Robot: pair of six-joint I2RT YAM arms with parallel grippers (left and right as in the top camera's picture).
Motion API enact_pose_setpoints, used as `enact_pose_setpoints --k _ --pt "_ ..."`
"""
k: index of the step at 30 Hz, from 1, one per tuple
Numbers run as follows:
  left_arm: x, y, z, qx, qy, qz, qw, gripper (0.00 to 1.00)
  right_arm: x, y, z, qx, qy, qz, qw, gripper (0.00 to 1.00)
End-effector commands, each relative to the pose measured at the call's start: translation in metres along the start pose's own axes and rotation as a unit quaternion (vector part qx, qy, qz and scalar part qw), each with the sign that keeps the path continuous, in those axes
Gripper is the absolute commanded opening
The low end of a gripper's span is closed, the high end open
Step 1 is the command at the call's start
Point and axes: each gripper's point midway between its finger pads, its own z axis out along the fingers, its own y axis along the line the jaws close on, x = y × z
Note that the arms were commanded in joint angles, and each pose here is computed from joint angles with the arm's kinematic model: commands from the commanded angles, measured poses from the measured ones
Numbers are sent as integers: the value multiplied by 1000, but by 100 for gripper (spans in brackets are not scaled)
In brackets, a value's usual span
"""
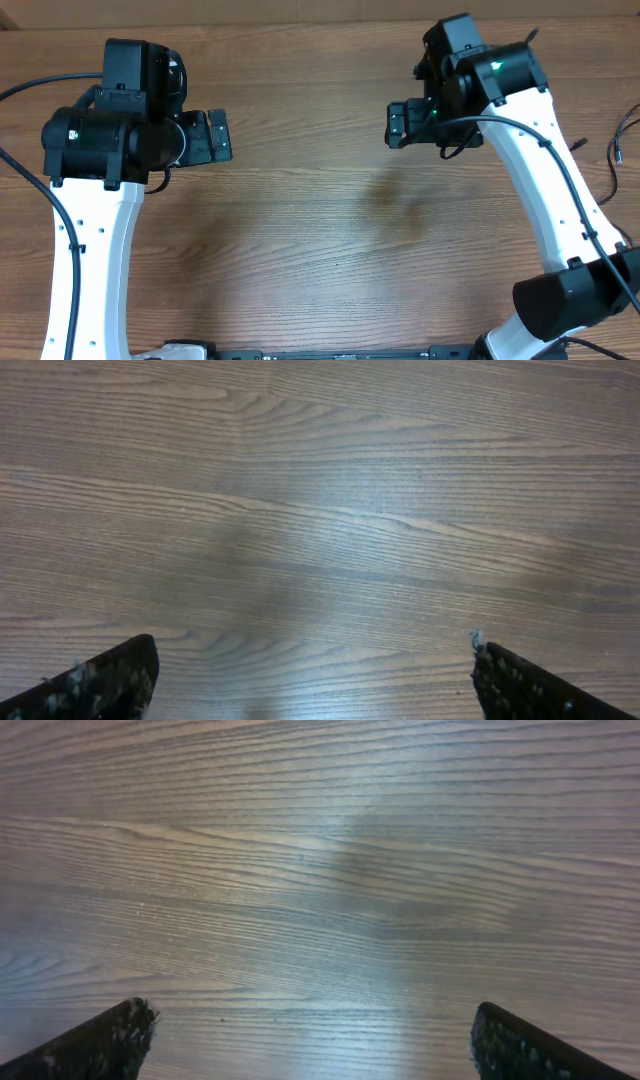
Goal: Untangle cables
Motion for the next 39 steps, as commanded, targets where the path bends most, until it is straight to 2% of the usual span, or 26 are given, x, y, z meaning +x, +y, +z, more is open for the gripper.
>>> enact_pose_setpoints --k 1,39 --pt "-1 -1 0 3 -1 10 1000 100 -2 4 -4 -9 -10 -1 1000 100" --pt "-1 -2 3 2 4 10 1000 100 -6 5 -4 -11 -18 -2 1000 100"
